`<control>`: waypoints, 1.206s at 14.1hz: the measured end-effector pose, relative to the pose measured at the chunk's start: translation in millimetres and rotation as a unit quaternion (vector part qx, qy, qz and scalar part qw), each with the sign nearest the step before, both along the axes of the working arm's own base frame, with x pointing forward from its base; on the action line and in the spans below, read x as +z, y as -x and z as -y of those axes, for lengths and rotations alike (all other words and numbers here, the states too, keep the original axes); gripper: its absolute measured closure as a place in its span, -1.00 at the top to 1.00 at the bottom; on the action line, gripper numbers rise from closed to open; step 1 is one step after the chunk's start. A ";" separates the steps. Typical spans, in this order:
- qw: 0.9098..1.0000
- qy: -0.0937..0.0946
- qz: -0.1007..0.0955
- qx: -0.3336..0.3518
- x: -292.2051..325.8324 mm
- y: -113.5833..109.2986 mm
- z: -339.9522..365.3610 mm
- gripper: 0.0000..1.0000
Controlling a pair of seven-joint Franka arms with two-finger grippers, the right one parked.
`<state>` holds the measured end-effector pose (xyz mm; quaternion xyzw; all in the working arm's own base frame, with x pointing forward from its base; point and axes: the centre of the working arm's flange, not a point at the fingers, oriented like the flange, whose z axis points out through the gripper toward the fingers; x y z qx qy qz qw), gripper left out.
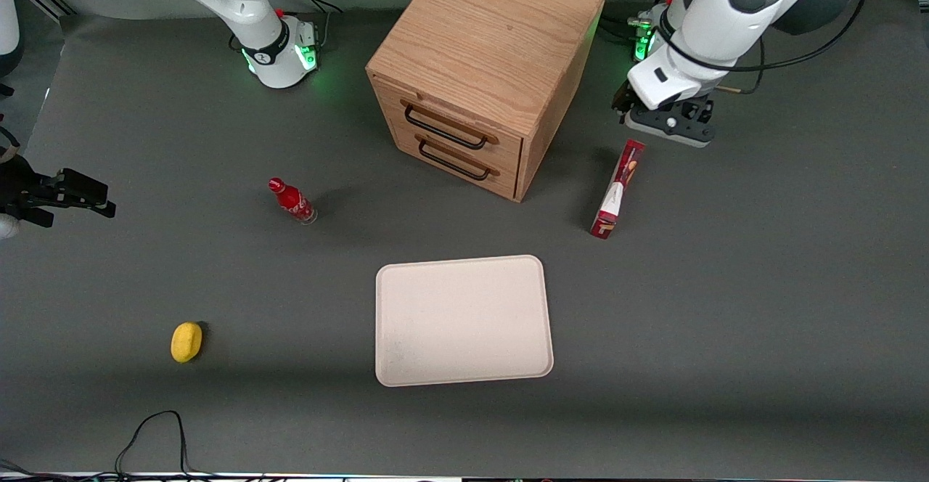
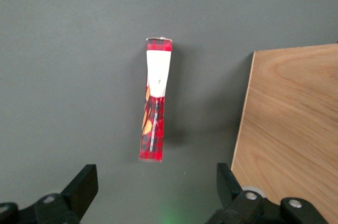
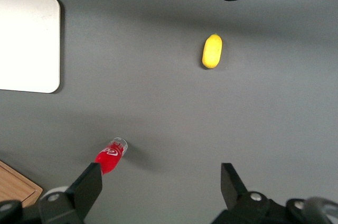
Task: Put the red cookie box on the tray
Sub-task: 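Move the open left gripper over the red cookie box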
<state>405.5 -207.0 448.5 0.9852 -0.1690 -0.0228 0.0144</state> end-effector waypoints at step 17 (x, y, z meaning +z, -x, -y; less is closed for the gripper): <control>0.997 0.023 0.033 -0.068 -214.1 11.5 8.2 0.96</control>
